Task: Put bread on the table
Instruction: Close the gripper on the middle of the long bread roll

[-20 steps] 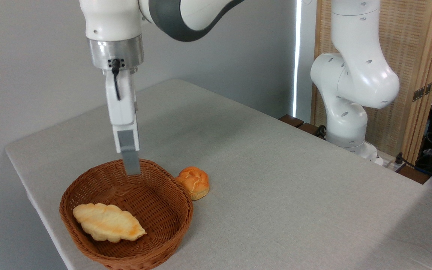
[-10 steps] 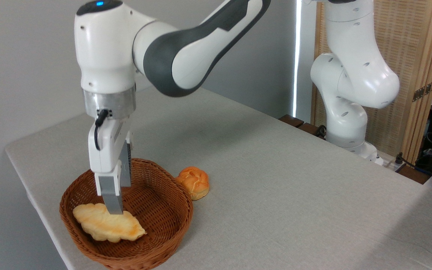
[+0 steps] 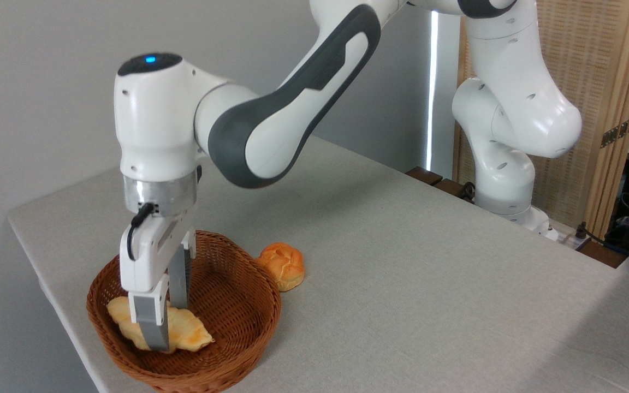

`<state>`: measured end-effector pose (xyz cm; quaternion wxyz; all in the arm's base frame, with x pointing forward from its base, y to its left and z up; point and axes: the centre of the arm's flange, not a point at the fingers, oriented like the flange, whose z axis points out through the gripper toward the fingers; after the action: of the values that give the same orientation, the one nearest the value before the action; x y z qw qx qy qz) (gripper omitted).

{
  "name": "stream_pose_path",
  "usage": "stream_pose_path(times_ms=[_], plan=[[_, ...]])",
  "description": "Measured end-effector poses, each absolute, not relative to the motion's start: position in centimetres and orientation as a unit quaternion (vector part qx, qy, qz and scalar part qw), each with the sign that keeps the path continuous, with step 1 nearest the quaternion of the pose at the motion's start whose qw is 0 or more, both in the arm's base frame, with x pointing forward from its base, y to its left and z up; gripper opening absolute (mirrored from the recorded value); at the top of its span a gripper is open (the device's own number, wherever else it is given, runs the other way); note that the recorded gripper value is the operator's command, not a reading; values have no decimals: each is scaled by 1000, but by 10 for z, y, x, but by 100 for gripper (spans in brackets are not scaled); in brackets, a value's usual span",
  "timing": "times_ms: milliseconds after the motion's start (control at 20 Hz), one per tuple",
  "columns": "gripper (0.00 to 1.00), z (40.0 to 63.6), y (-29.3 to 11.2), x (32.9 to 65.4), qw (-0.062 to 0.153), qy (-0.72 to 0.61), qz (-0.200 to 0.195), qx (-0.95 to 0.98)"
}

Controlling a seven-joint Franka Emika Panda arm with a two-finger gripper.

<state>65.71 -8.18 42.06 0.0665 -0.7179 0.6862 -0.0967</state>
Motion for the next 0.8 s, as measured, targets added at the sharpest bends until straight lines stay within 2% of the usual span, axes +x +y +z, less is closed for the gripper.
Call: stream_pose_path(times_ms=[200, 800], plan=[[100, 407, -90, 657, 83, 697, -101, -705], [96, 402, -97, 653, 79, 702, -97, -701]])
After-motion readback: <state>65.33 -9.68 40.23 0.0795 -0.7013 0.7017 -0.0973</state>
